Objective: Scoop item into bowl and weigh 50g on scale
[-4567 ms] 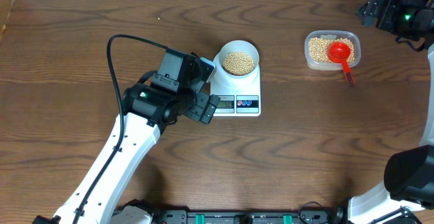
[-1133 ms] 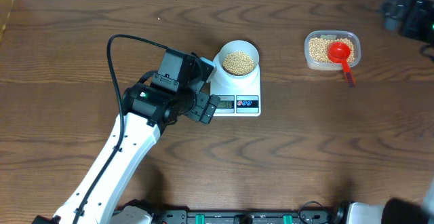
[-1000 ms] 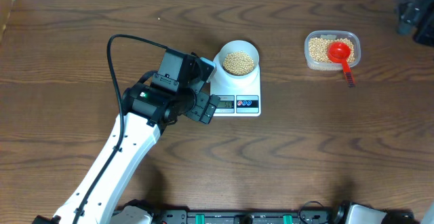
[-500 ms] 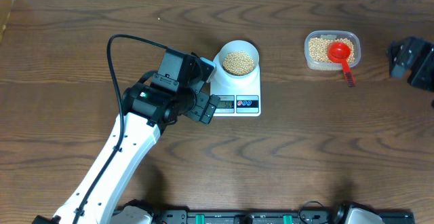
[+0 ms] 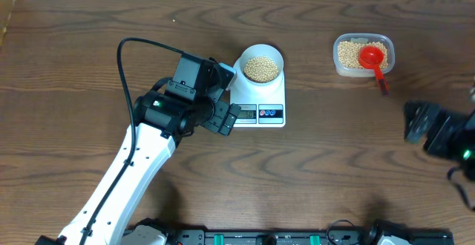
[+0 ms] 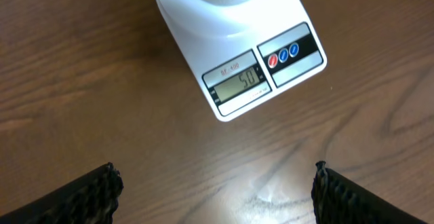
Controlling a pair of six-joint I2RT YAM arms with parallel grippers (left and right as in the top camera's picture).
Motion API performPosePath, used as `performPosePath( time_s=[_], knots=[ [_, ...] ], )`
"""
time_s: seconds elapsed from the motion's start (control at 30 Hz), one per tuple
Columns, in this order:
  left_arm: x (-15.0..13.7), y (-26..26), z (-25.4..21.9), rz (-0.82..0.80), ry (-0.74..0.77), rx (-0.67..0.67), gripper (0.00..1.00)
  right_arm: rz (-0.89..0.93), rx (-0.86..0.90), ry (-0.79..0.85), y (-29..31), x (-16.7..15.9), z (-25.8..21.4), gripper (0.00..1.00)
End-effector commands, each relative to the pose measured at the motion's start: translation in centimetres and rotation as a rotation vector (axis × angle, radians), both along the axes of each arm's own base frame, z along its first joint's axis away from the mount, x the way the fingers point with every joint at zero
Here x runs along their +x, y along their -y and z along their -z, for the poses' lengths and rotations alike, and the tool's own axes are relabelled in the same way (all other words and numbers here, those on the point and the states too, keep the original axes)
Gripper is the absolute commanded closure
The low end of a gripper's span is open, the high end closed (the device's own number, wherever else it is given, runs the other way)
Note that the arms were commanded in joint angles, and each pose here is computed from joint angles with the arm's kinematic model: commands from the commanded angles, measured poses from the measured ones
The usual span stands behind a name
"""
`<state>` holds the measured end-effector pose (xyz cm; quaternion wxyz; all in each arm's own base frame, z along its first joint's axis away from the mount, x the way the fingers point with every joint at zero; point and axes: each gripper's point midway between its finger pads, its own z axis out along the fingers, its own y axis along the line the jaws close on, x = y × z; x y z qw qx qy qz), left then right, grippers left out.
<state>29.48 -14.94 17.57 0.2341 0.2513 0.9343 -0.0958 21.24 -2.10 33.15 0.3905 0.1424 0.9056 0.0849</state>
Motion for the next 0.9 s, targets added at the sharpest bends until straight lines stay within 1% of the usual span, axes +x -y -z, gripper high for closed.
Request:
performPosePath(
  time_s=[0.0,0.17,0.43,0.5,0.6,0.67,0.87],
  knots=[
    [0.1,-0.3,0.3,-0.006,-0.005,0.012,0.08,0.000,-0.017,0.005,-0.3,-1.4,1.0,0.01],
    [0.1,-0.3,0.3,-0.006,-0.005,0.012,0.08,0.000,-0.025,0.030,-0.9,-3.3,0.7,0.01],
    [0.1,-0.3,0.3,-0.006,-0.005,0.012,0.08,0.001,-0.030,0.042,-1.3,-4.7,0.6,0.01],
    [0.1,-0.3,0.3,-0.006,-0.005,0.012,0.08,0.020,-0.064,0.092,-0.8,-4.3,-0.3,0.01],
    [0.1,-0.3,0.3,-0.006,-0.005,0.012,0.08,0.049,-0.132,0.239,0.3,-2.8,-2.9,0.01],
    [0.1,-0.3,0.3,-0.006,-0.005,0.012,0.08,0.051,-0.157,0.321,0.6,-2.0,-3.9,0.01],
    [0.1,-0.3,0.3,-0.006,-0.005,0.012,0.08,0.044,-0.200,0.494,0.7,-0.7,-3.4,0.01]
  ],
)
